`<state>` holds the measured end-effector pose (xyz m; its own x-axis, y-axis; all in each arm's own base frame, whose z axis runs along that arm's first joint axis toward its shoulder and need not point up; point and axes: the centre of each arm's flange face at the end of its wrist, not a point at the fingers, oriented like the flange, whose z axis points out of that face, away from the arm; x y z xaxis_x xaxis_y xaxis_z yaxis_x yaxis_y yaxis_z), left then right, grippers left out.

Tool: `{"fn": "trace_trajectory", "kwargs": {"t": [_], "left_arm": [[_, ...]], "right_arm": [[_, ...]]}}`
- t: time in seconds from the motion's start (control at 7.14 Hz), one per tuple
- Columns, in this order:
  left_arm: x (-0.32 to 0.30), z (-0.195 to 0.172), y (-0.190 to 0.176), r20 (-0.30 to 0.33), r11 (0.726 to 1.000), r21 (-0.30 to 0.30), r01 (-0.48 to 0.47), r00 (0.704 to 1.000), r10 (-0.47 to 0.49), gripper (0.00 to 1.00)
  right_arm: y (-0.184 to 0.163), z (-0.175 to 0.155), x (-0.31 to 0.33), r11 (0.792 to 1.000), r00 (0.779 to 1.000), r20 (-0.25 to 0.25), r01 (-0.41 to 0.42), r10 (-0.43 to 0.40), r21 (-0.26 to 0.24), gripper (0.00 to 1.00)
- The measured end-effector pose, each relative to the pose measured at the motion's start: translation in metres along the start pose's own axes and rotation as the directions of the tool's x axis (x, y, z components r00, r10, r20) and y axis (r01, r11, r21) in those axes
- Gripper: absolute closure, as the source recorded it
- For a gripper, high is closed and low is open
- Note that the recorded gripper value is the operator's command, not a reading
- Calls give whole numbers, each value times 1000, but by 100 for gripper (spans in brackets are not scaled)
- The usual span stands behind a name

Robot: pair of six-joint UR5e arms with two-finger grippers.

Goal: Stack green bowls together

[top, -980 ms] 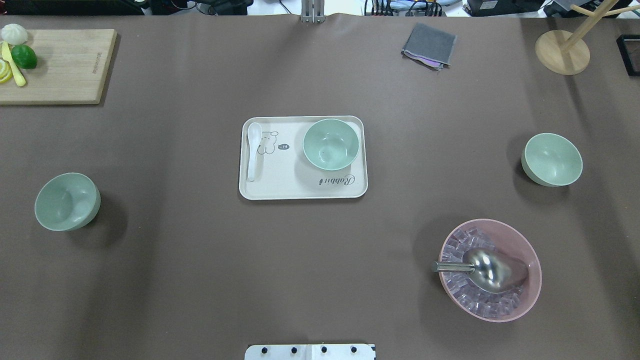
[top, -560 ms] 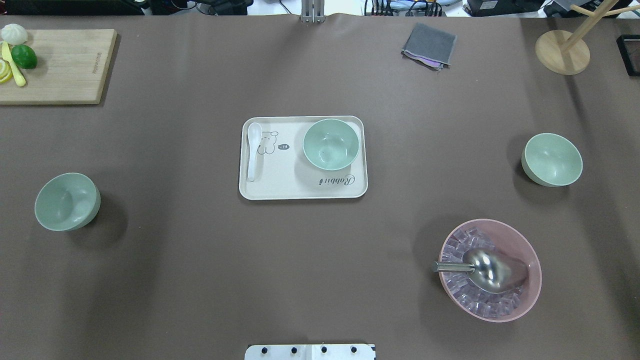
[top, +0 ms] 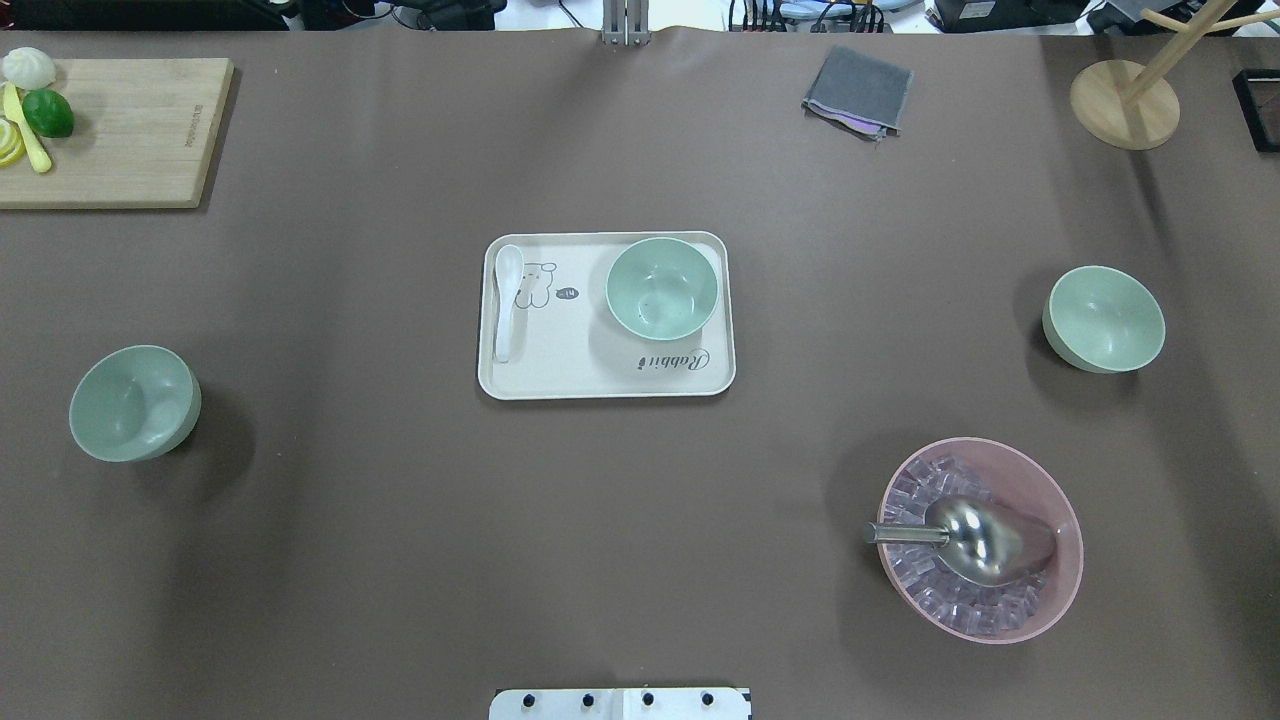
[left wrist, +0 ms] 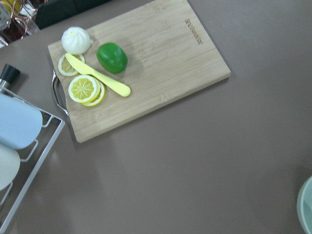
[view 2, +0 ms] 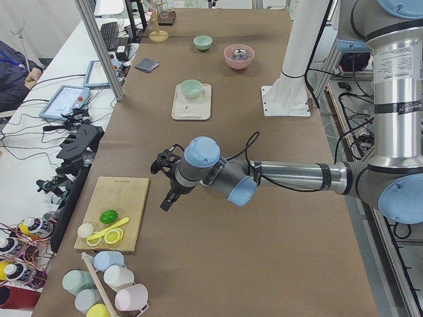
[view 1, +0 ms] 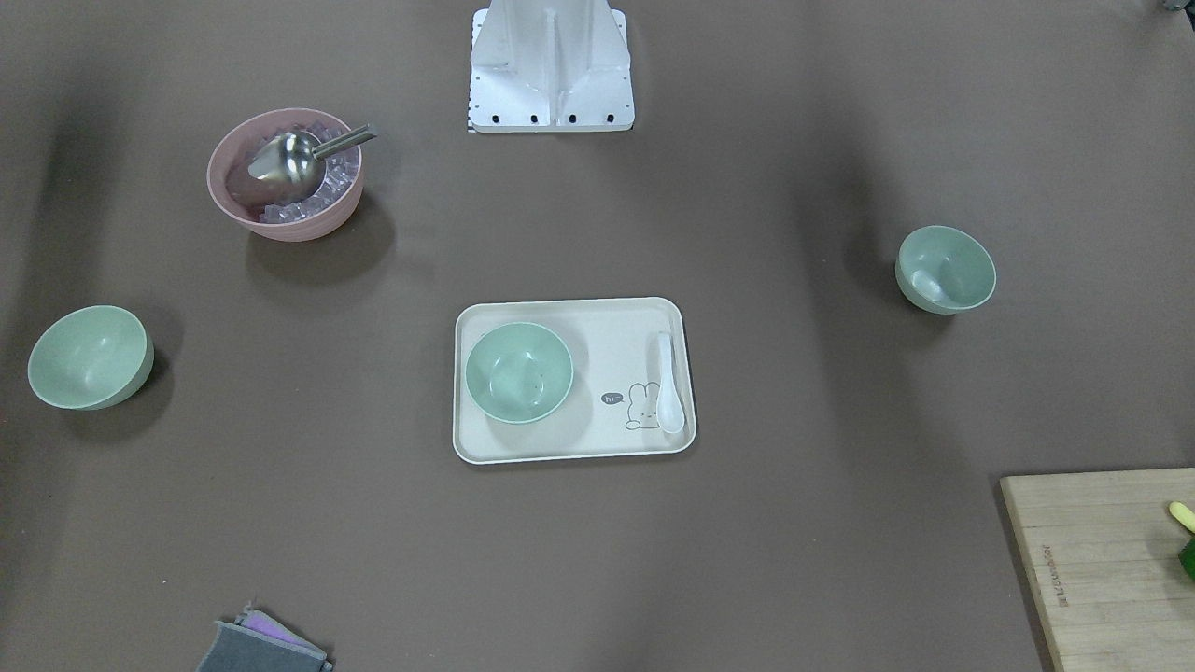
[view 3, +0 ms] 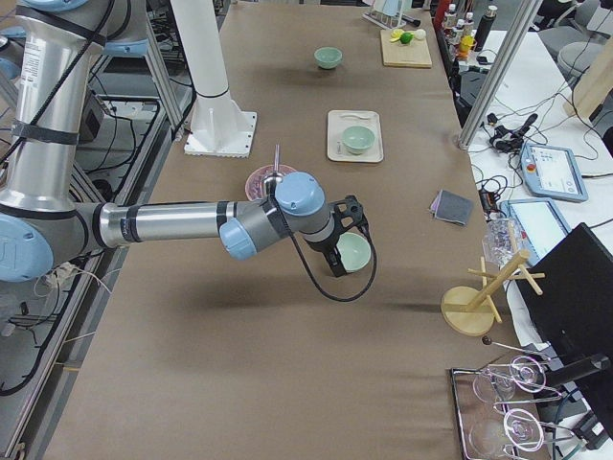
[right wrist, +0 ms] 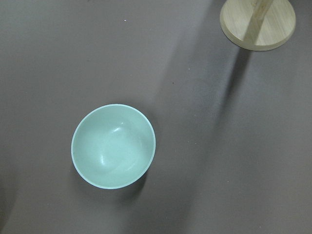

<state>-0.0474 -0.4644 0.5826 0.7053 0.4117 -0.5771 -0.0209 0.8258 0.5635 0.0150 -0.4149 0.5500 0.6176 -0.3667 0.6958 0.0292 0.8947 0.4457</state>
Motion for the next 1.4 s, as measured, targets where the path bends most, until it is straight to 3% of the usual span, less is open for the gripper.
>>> {"fn": "trace_trajectory", "kwargs": {"t": [0.14, 0.42, 0.84, 0.98, 1.12, 1.4], "left_arm": [[10, 13, 0, -46, 997, -21, 74, 996, -75, 1], [59, 51, 4, -174, 961, -131, 245, 948, -266, 1], [134, 118, 26, -119, 934, -190, 304, 937, -329, 3], [154, 133, 34, -104, 934, -196, 298, 941, -322, 14], [167, 145, 39, -91, 937, -199, 287, 947, -309, 32], [177, 156, 46, -79, 939, -209, 272, 953, -293, 46]], "right_arm": [[-1, 15, -8, 997, 998, 11, -68, 68, -28, 0], [-3, 44, -28, 980, 984, 7, -179, 180, -85, 0], [-1, 68, -43, 971, 977, -48, -212, 207, -113, 0], [0, 72, -44, 971, 977, -64, -210, 204, -115, 0], [1, 74, -44, 971, 977, -72, -209, 201, -116, 0], [3, 75, -43, 971, 976, -78, -209, 201, -116, 0]]}}
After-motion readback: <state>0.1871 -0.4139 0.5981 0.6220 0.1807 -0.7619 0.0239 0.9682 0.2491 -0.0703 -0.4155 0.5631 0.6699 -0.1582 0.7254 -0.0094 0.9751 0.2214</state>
